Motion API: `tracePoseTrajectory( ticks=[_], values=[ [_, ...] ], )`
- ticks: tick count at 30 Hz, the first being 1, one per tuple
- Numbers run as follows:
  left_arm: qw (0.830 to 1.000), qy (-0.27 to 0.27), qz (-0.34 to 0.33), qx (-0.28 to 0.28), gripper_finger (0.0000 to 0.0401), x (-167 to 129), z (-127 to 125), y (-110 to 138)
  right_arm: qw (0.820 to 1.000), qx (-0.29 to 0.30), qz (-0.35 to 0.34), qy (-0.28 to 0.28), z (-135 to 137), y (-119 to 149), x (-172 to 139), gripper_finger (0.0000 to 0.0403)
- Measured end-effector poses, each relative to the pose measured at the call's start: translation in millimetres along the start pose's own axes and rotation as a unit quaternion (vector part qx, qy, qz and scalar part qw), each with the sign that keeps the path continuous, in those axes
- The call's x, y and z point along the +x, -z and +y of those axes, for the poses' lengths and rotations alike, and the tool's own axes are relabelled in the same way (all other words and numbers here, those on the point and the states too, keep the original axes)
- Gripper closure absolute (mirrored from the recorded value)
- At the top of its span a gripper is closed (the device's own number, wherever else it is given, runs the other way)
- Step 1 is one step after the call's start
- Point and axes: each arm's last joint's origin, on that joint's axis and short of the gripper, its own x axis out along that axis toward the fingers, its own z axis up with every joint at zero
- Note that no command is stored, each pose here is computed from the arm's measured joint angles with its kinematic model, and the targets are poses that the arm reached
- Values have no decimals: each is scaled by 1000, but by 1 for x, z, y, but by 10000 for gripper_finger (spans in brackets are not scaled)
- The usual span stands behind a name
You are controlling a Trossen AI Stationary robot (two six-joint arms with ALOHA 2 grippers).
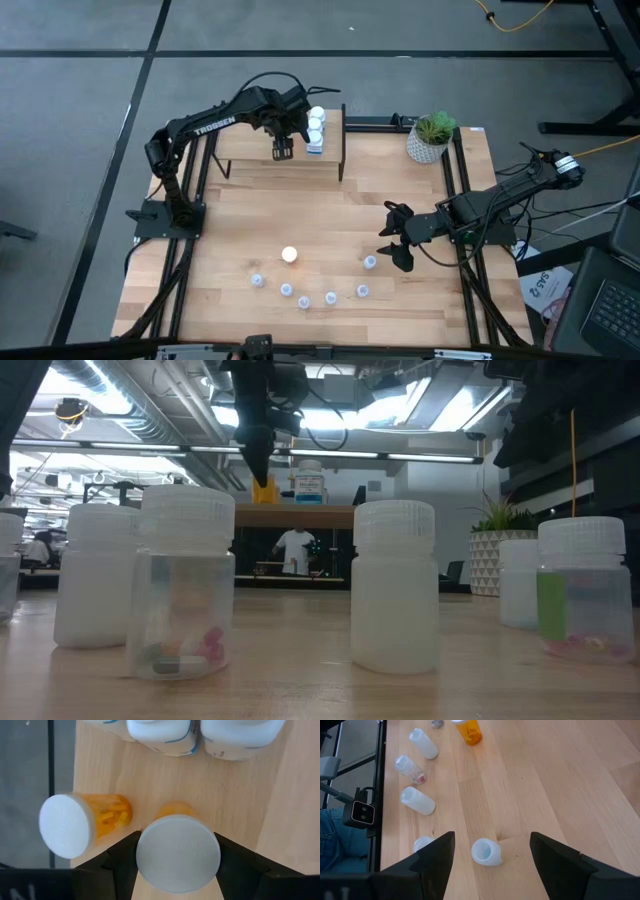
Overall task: Pick and place medicine bottles onto shelf by color
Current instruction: Put the top orange pill bottle on the shelf aligned with the orange pill bottle
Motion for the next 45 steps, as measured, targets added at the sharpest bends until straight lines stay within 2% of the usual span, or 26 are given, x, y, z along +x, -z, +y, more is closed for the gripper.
tracePoseTrajectory(
  ticks=[7, 15, 20, 28, 38, 42, 45],
  values=[
    [1000, 12, -3, -17, 163, 0, 0, 0, 1000, 0, 0, 0, 0, 0, 0, 142],
    [1000, -10, 6, -23, 90, 1, 3, 2, 1000, 0, 0, 0, 0, 0, 0, 142],
    [1000, -25, 6, -18, 64, -7, 6, 0, 1000, 0, 0, 0, 0, 0, 0, 142],
    [999, -47, -16, 3, 58, -41, -3, -8, 1000, 0, 0, 0, 0, 0, 0, 142],
    [999, -12, 29, 38, 58, -62, -36, -4, 1000, 0, 0, 0, 0, 0, 0, 142],
    [997, -5, 29, 66, 58, -66, -49, -6, 1000, 0, 0, 0, 0, 0, 0, 142],
    [996, 22, 19, 90, 58, -68, -57, -8, 1000, 0, 0, 0, 0, 0, 0, 142]
  ],
)
